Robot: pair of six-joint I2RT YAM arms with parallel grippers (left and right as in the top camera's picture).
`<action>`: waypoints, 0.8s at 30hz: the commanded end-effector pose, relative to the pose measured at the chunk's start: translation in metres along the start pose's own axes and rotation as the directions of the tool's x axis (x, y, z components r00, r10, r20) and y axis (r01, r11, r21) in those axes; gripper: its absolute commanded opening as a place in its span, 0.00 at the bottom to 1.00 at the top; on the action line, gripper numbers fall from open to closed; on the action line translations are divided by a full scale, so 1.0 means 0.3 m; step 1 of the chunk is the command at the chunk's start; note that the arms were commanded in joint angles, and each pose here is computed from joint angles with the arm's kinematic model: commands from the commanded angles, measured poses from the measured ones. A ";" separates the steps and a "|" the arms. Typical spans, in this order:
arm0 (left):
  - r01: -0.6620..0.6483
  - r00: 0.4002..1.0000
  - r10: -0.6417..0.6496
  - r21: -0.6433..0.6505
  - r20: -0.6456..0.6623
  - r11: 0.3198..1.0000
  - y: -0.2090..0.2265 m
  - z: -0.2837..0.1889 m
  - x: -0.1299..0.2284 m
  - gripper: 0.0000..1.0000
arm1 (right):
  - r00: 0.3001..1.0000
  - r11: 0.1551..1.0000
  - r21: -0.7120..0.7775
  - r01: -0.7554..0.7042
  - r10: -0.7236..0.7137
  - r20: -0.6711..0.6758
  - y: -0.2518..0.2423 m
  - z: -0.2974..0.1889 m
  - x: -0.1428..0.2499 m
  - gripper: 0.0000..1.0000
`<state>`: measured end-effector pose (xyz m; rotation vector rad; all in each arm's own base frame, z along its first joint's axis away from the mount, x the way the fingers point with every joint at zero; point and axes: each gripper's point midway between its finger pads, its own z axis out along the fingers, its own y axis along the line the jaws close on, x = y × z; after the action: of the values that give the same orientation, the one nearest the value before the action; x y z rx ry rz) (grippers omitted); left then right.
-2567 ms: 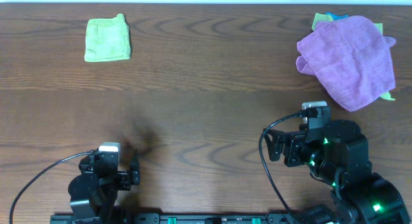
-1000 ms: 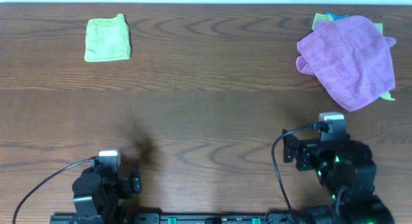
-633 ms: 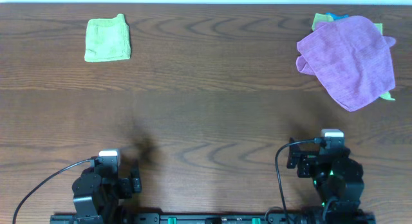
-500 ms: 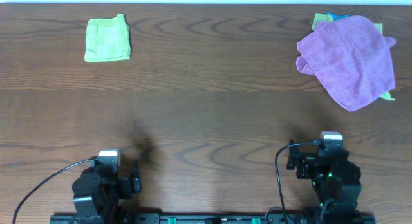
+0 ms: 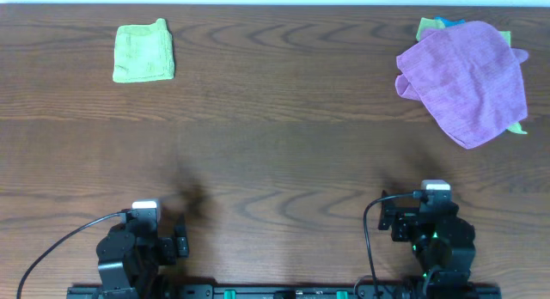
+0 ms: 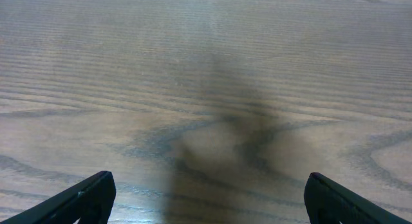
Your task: Fold the cloth
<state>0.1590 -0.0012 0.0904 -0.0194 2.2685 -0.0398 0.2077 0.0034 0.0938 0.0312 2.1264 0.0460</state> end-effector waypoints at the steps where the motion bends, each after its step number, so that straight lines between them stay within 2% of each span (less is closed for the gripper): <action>1: 0.003 1.000 -0.003 0.003 -0.013 1.000 -0.002 -0.001 0.014 0.95 | 1.000 1.000 -0.006 0.014 -0.014 0.000 0.001 0.008 0.019 0.99; 24: 0.003 1.000 -0.003 0.003 -0.013 1.000 -0.002 -0.001 0.014 0.95 | 1.000 1.000 -0.009 0.017 -0.017 0.023 0.003 0.009 0.020 0.99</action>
<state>0.1590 -0.0012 0.0904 -0.0194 2.2685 -0.0398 0.2075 0.0041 0.0925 0.0278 2.0970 0.0505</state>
